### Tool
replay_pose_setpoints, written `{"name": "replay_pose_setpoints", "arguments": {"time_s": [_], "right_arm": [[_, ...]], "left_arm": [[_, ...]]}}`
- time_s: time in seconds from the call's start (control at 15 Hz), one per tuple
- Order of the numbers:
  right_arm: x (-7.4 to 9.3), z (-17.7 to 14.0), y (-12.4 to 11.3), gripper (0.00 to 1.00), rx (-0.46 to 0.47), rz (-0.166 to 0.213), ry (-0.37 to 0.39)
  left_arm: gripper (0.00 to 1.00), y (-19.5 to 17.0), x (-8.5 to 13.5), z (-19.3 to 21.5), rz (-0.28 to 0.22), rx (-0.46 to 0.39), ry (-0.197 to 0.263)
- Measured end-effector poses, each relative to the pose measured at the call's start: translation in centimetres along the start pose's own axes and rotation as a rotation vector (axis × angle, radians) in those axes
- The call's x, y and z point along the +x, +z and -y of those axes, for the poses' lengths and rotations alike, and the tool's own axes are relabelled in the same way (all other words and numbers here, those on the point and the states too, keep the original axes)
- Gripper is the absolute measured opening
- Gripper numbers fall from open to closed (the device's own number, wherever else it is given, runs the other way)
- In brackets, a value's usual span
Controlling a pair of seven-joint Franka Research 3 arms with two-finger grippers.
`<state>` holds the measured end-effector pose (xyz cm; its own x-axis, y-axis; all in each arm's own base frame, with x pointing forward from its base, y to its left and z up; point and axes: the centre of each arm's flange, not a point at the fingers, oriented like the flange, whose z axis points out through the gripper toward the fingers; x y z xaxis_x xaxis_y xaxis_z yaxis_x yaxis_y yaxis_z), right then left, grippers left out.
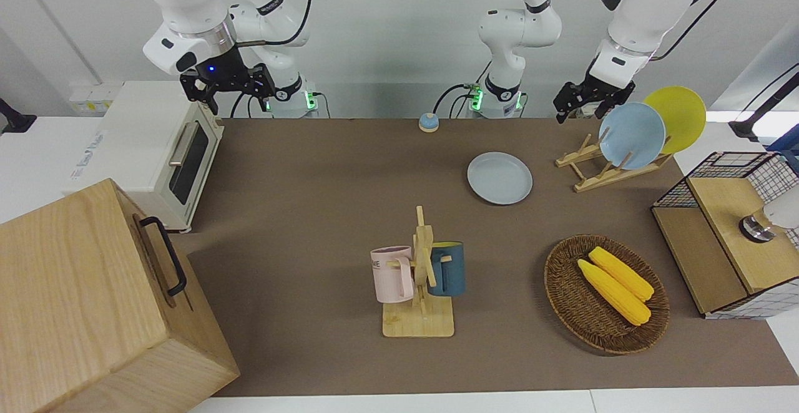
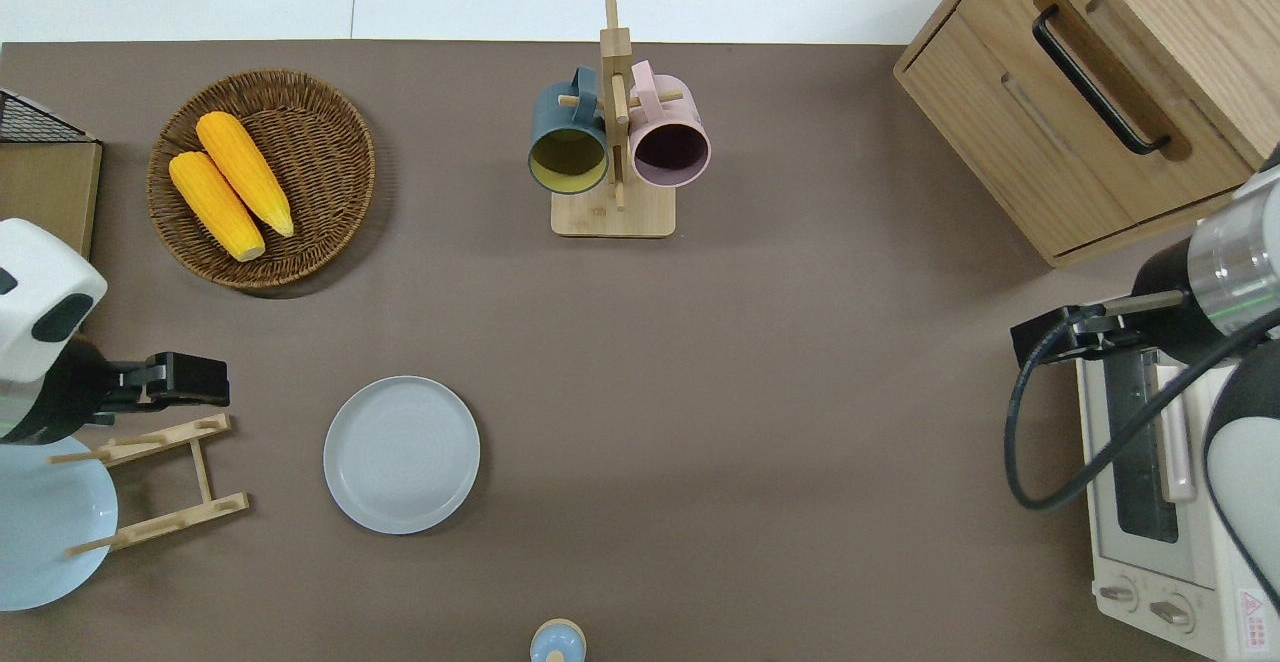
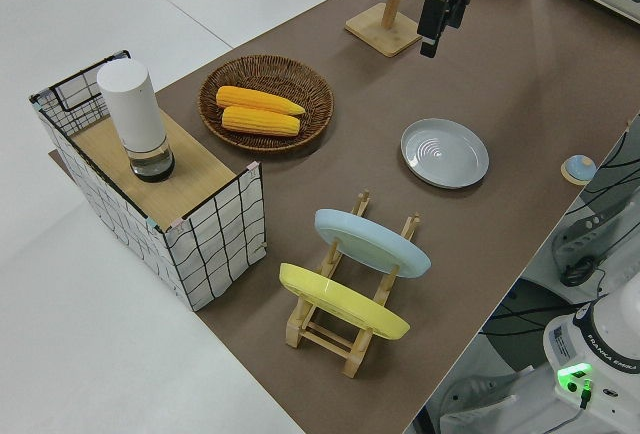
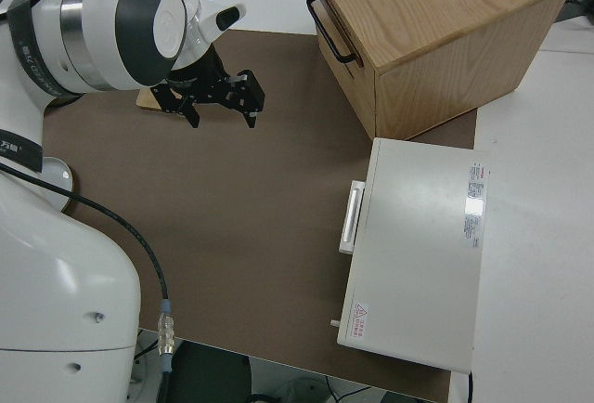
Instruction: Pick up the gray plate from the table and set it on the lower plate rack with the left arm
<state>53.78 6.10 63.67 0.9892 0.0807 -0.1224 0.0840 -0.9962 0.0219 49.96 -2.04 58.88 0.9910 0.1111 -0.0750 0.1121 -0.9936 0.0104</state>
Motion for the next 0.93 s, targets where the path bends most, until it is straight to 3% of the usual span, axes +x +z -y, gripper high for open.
{"name": "replay_pose_setpoints", "arguments": {"time_s": [0.93], "right_arm": [[0.00,0.00,0.00,0.99,0.000,0.000,0.000]], "left_arm": [[1.00,0.16,0.56,0.41,0.004,-0.001,0.008]]}}
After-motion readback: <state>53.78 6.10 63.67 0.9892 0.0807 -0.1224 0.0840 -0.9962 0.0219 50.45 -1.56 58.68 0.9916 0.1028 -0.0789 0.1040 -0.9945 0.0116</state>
